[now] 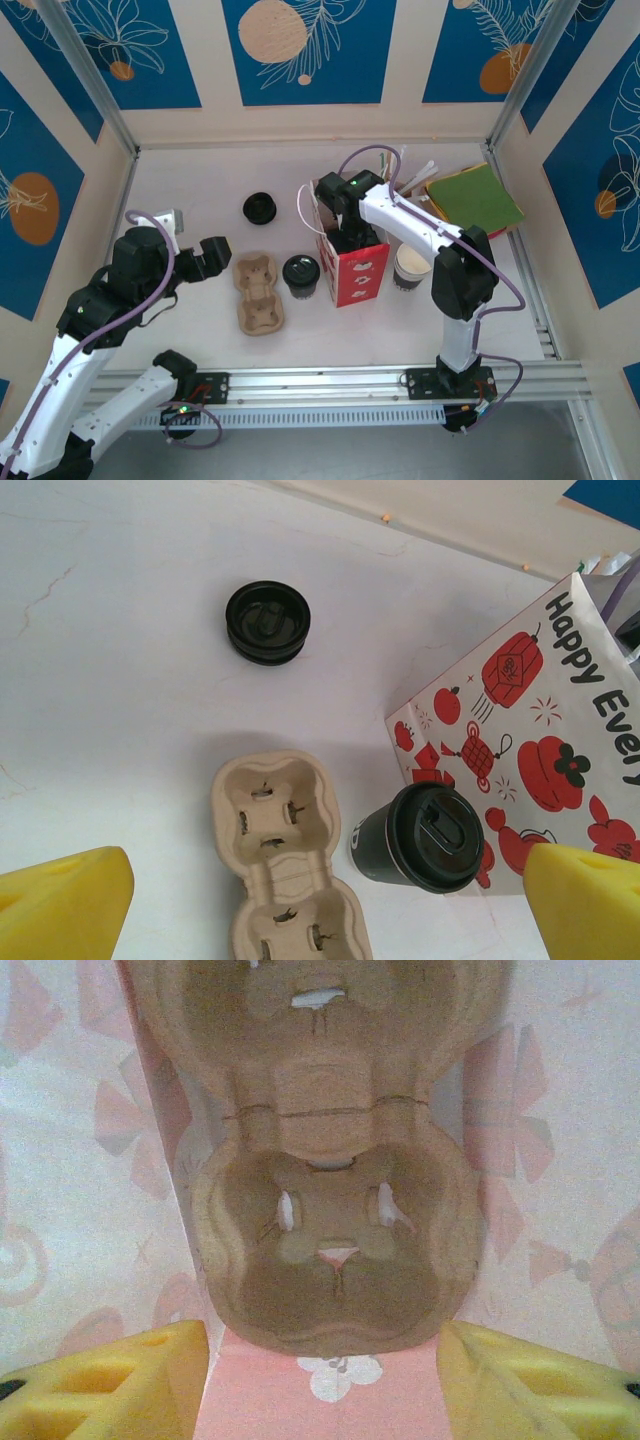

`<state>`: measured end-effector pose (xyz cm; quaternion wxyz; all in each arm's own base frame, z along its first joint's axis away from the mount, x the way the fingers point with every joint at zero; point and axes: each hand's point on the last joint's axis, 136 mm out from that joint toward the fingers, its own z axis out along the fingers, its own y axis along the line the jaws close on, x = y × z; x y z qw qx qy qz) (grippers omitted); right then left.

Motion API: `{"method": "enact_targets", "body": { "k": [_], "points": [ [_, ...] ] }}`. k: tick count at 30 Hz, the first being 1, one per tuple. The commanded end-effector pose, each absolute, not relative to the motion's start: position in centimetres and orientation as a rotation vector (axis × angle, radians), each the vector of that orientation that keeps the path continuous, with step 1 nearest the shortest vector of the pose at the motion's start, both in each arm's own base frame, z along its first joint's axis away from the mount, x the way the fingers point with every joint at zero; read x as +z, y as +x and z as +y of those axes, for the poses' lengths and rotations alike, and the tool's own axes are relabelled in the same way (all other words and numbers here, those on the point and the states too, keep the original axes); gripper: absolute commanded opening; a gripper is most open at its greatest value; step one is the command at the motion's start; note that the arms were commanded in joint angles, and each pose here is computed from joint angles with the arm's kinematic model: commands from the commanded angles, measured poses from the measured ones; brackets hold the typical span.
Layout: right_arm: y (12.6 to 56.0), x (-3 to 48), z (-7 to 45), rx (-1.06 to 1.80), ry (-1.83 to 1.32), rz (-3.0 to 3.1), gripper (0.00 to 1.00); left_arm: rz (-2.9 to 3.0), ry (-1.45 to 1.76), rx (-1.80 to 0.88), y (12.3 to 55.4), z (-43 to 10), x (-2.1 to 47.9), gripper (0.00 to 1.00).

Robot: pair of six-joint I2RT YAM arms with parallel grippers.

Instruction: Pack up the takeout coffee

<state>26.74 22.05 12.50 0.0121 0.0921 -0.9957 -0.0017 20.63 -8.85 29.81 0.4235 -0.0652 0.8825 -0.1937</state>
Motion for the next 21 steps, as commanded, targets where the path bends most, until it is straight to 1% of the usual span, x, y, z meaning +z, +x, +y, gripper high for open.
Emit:
{"method": "enact_targets", "body": {
  "k": [1, 21],
  "points": [
    [26.6, 14.6, 22.0, -0.025, 0.275, -3.142, 0.62, 2.212, -0.180, -0.482, 20.5, -8.6, 29.5, 1.00],
    [26.9, 15.8, 22.1, -0.045, 0.260, -3.182, 0.64, 2.213, -0.185, -0.490, 20.3, -8.6, 29.5, 1.00]
  ]
}}
